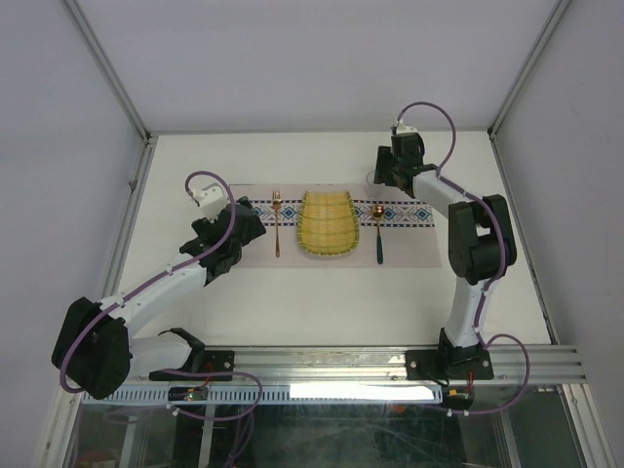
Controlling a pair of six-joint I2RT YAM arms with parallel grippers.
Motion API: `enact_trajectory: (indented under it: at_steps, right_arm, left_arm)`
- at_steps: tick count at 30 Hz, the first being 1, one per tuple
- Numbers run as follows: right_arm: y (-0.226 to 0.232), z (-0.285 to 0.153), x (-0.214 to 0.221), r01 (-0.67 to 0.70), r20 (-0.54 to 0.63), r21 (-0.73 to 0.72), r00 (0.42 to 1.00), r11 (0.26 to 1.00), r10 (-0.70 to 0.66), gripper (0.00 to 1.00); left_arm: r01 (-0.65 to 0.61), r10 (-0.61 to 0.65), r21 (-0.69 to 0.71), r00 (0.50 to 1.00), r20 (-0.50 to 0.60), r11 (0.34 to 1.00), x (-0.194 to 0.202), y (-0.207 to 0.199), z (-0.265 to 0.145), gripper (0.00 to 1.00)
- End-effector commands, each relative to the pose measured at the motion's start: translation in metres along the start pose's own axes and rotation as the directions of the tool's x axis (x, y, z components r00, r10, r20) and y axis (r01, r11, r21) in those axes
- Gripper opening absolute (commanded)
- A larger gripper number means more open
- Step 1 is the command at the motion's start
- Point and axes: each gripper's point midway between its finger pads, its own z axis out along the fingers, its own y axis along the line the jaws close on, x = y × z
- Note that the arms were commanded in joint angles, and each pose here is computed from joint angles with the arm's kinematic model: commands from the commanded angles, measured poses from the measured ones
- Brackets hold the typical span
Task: Set the dinner table for one person
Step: Place the cup on the napkin.
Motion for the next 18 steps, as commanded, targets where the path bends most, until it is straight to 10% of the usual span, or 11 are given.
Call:
enact_trajectory:
  at_steps: [1,18]
  right_arm:
    - [0.003,-0.006,-0.034,-0.014,0.079,-0.004,0.997,1.0,0.014,0.62]
    - [-0.011,-0.117,-0.125,0.058,0.258,0.072,0.963,0.996,-0.074,0.7]
  left_arm:
    - [0.047,-0.049,0.028,0.998,0.05,0.998,-0.019,-0.012,0.001,0.99]
    - [-0.061,0.052,0.039,0.977,0.208,0.997,-0.071,-0.03,-0.002,0.99]
